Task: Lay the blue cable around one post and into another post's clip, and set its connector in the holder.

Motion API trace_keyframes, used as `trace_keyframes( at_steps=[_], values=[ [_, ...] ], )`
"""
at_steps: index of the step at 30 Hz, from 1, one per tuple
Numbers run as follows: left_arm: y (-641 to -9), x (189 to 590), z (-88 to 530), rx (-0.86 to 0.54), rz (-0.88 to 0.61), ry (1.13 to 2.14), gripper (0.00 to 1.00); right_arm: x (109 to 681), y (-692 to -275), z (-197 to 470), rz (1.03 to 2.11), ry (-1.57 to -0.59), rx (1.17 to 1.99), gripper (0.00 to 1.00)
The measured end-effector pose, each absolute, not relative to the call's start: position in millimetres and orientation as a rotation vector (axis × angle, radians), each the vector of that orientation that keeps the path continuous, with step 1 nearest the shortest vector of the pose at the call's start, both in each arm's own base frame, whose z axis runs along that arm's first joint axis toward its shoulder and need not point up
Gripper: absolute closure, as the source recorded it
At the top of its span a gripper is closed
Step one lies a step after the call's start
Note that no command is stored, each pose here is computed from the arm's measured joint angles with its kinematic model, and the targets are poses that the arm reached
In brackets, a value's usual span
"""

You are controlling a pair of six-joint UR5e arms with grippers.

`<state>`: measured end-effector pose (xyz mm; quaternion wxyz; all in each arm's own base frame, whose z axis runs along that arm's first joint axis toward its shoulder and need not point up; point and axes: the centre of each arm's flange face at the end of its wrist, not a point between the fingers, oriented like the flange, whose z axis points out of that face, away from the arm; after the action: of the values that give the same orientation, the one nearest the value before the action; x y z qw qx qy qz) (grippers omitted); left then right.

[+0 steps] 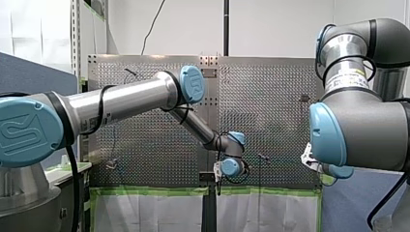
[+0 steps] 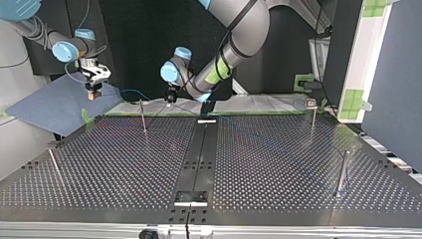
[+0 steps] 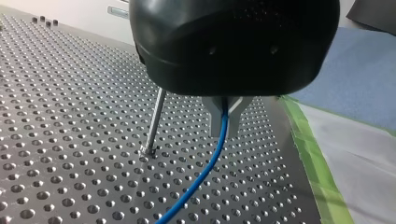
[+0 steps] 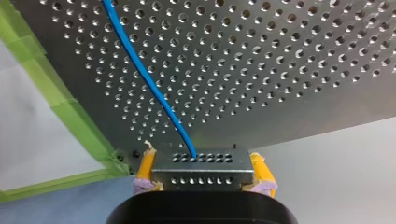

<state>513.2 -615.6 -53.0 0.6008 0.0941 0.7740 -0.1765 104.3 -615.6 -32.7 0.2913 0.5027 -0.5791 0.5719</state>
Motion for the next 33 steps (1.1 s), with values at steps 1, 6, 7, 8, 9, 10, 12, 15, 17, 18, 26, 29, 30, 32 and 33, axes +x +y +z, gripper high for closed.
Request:
trace_keyframes(
  at_steps=[1,6,7,8,9,10,12,15,17,18,26,29,30,32,33],
  values=[
    [-615,514,-53,0.218,-0.408,1.794,1.0,104,-617,-32,1.527,-1.542,1.338,1.0],
    [-614,515,-53,0.217,-0.405,1.798,1.0,103,-625,-34,1.523,-1.546,1.342,1.0],
    [-613,515,-53,0.217,-0.403,1.799,1.0,103,-626,-36,1.52,-1.549,1.345,1.0],
    [-613,516,-53,0.217,-0.402,1.799,1.0,103,-627,-38,1.514,-1.551,1.352,1.0],
    [-613,516,-53,0.219,-0.402,1.799,1.0,103,-628,-40,1.508,-1.554,1.357,1.0],
    [-614,516,-52,0.221,-0.402,1.799,1.0,103,-628,-41,1.503,-1.556,1.363,1.0],
    [-615,515,-52,0.232,-0.403,1.798,1.0,103,-629,-44,1.494,-1.564,1.372,1.0],
    [-619,513,-50,0.246,-0.411,1.793,1.0,102,-630,-45,1.49,-1.567,1.375,1.0],
    [-621,513,-49,0.25,-0.415,1.79,1.0,101,-632,-44,1.492,-1.565,1.372,1.0],
    [-622,513,-48,0.252,-0.418,1.788,1.0,101,-633,-44,1.493,-1.564,1.371,1.0],
    [-624,517,-52,0.26,-0.412,1.796,1.0,97,-642,-40,1.504,-1.552,1.352,1.0],
    [-623,515,-65,0.28,-0.384,1.819,1.0,94,-644,-41,1.504,-1.551,1.348,1.0],
    [-621,514,-73,0.289,-0.373,1.832,1.0,94,-645,-41,1.504,-1.551,1.347,1.0],
    [-618,511,-84,0.294,-0.363,1.849,1.0,93,-646,-41,1.503,-1.55,1.344,1.0],
    [-615,509,-90,0.294,-0.36,1.859,1.0,92,-646,-41,1.503,-1.549,1.342,1.0]
  ],
)
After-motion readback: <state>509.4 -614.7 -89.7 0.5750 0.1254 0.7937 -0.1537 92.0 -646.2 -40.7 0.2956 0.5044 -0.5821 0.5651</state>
